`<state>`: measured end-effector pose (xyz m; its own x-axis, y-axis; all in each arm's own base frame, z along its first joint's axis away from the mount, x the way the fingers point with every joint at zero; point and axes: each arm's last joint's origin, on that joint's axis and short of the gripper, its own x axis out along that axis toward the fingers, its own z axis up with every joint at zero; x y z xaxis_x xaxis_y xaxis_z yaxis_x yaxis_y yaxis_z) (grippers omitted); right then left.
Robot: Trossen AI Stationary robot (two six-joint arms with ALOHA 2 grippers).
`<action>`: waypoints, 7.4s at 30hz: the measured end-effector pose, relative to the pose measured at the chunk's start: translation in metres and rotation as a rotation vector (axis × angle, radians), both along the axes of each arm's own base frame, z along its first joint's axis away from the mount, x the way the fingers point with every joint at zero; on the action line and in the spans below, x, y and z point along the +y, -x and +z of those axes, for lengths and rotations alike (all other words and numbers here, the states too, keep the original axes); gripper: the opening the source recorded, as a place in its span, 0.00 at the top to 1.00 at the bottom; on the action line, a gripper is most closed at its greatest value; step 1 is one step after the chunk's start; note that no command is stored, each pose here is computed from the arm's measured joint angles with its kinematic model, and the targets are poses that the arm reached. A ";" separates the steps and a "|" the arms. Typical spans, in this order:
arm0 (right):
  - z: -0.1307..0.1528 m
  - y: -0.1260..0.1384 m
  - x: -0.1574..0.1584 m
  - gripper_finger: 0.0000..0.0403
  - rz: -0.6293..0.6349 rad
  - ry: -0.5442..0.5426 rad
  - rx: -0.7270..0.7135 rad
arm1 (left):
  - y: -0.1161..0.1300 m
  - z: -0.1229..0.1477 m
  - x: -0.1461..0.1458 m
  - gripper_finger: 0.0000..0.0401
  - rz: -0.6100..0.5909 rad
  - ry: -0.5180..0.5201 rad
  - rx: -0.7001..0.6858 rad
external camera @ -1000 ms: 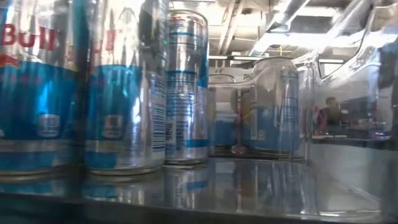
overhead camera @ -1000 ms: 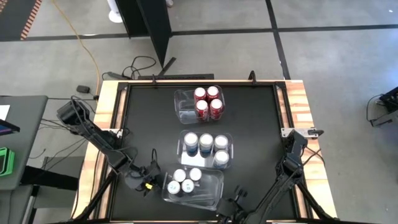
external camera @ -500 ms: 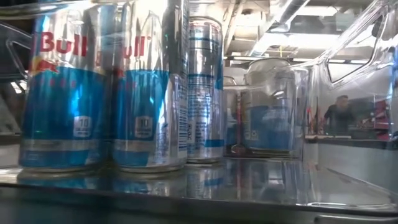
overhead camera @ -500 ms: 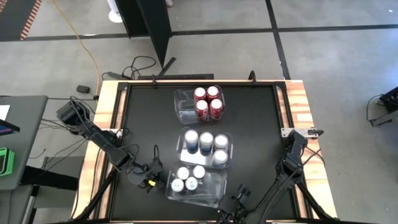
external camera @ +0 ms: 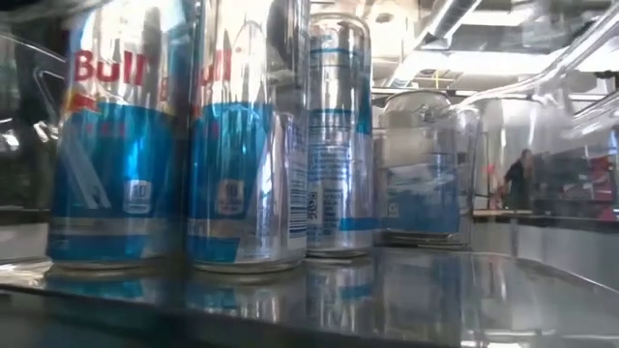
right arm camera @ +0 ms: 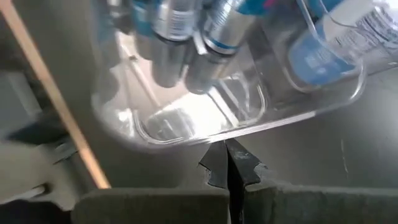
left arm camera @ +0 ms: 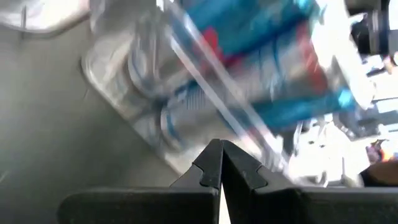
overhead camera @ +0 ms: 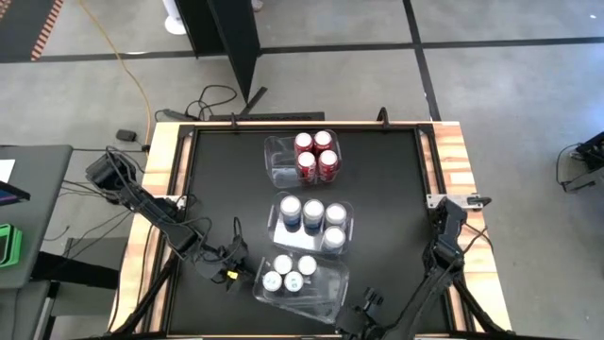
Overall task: Sort soda cans
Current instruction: Move the middle left transparent bin to the bottom of the table, then adjust the transparent bins
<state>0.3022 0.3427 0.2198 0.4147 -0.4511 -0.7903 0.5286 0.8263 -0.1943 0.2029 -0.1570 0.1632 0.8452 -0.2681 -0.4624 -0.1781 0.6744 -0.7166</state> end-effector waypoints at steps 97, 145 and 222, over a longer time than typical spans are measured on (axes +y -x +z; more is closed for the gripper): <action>0.039 -0.080 -0.004 0.99 0.754 0.174 -0.114 | 0.052 0.075 0.050 1.00 -0.029 -0.601 -0.280; 0.153 -0.069 -0.342 1.00 0.912 0.350 -0.731 | 0.063 0.123 0.176 1.00 0.262 -1.039 -0.425; -0.065 0.058 -0.471 1.00 0.229 -0.001 -0.396 | -0.024 0.005 0.291 1.00 0.183 -0.690 -0.108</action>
<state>0.2443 -0.1285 0.1545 0.7737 -0.3120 -0.5514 0.3660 0.9305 -0.0130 0.2266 0.1337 0.1683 0.8992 0.2054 -0.3863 -0.2838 0.9458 -0.1577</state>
